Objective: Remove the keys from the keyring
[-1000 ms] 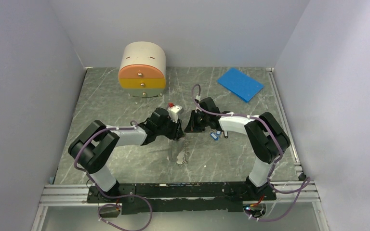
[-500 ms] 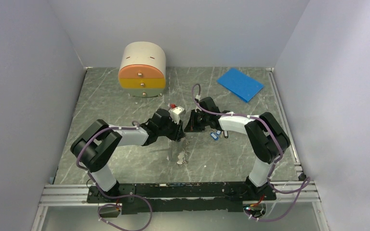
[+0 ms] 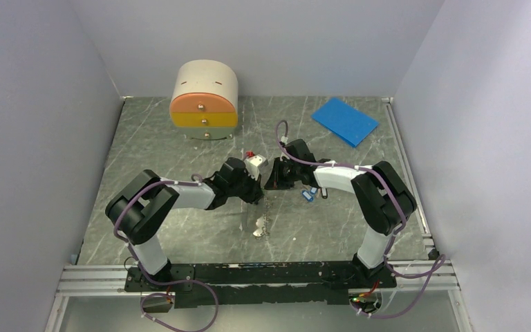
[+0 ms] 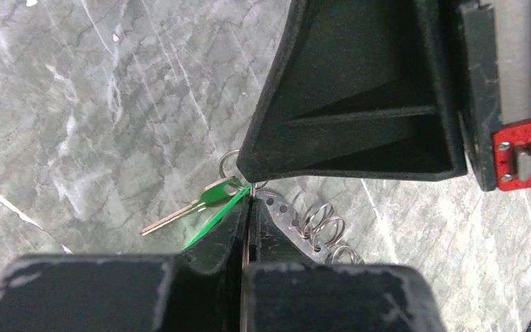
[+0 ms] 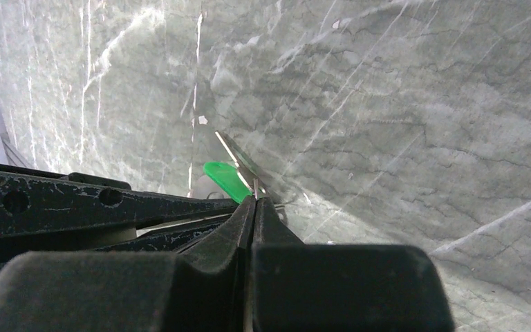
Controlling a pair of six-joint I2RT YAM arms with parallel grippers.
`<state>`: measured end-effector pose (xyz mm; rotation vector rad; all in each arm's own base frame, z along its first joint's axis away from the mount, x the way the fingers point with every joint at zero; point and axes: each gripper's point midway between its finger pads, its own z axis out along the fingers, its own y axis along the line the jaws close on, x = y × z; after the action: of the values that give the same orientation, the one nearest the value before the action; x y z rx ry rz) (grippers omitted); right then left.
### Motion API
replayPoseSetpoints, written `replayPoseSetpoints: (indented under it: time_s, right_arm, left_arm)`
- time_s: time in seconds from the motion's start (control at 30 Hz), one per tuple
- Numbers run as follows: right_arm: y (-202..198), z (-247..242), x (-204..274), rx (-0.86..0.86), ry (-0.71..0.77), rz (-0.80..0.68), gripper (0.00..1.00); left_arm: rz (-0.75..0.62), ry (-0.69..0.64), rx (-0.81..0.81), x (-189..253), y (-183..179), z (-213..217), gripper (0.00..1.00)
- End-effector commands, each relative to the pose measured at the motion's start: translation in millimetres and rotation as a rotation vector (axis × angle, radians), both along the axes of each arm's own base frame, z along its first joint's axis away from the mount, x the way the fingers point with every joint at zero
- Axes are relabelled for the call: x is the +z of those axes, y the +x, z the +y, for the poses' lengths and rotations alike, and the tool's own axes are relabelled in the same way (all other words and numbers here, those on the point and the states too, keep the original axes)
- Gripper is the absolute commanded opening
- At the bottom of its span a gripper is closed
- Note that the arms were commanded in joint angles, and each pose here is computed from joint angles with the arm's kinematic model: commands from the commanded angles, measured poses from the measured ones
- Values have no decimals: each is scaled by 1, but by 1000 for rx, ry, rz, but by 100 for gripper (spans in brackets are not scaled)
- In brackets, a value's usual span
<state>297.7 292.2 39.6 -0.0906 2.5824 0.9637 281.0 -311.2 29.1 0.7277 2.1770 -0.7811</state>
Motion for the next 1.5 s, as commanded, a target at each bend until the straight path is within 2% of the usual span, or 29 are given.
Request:
replayPoseSetpoints:
  time_s: [0.0, 0.77, 1.1, 1.4, 1.47]
  right_arm:
    - [10, 10, 32, 4, 71, -64, 0]
    - [2, 9, 43, 49, 166, -84, 0]
    - [6, 1, 41, -3, 208, -88, 0]
    - [12, 0, 80, 26, 247, -222, 0]
    - [12, 0, 92, 42, 252, -261, 0]
  left_arm:
    - [-98, -52, -38, 21, 4, -8, 3]
    - [-295, -245, -6, 76, -8, 5, 3]
    - [-349, -329, 19, 94, -14, 11, 2]
    - [-346, -340, 33, 92, -20, 17, 3]
    - [-338, -340, 36, 89, -20, 17, 8]
